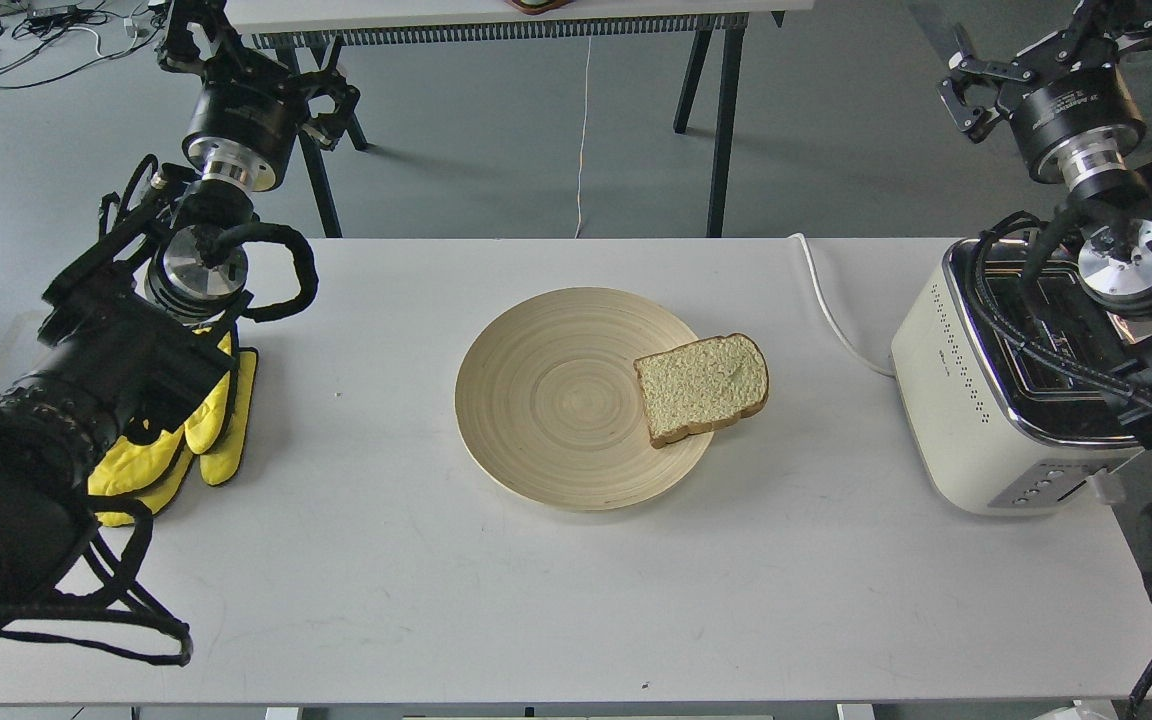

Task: Put bread in toaster with right arm
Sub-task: 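Raise the right gripper up and away from the toaster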

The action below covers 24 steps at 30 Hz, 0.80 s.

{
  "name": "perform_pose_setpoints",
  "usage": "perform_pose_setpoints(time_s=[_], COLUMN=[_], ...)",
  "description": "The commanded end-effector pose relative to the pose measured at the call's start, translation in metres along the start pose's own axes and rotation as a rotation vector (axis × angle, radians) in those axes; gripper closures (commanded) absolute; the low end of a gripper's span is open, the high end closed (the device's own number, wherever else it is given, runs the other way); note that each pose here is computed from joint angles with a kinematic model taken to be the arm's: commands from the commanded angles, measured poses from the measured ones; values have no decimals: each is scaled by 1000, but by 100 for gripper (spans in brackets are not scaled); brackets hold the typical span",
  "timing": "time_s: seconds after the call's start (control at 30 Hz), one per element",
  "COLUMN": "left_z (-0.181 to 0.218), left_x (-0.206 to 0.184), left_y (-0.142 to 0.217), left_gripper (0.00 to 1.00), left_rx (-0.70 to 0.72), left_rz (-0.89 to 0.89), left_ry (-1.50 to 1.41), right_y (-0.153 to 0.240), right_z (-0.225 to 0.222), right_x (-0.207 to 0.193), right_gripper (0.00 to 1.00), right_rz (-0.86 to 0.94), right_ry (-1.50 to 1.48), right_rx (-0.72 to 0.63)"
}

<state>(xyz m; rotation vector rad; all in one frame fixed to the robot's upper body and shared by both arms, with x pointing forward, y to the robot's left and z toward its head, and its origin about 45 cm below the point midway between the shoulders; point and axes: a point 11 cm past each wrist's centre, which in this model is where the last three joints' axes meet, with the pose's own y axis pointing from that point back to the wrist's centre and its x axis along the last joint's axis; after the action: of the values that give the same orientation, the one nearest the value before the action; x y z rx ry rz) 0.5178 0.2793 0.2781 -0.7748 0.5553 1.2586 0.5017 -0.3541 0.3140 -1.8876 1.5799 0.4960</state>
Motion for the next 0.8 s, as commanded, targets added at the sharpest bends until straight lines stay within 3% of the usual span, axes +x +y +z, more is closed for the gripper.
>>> perform_pose_setpoints(time_s=[0.0, 0.17, 0.3, 0.6, 0.77], left_z=[-3, 0, -1, -5, -5], left_x=[-1, 1, 2, 1, 1], left_y=[0, 1, 2, 2, 2], left_gripper=[0, 0, 0, 0, 0], left_rx=[3, -3, 0, 5, 5], left_rz=[-1, -5, -5, -5, -5], left_ry=[1, 0, 3, 8, 6], right_y=[1, -2, -18, -16, 14], right_z=[1, 11, 13, 34, 82], right_x=[1, -9, -39, -87, -95], right_gripper=[1, 1, 1, 2, 3], right_rz=[-4, -33, -96, -288, -465], right_ry=[12, 58, 173, 753, 1111], right_rx=[-14, -66, -109, -262, -377])
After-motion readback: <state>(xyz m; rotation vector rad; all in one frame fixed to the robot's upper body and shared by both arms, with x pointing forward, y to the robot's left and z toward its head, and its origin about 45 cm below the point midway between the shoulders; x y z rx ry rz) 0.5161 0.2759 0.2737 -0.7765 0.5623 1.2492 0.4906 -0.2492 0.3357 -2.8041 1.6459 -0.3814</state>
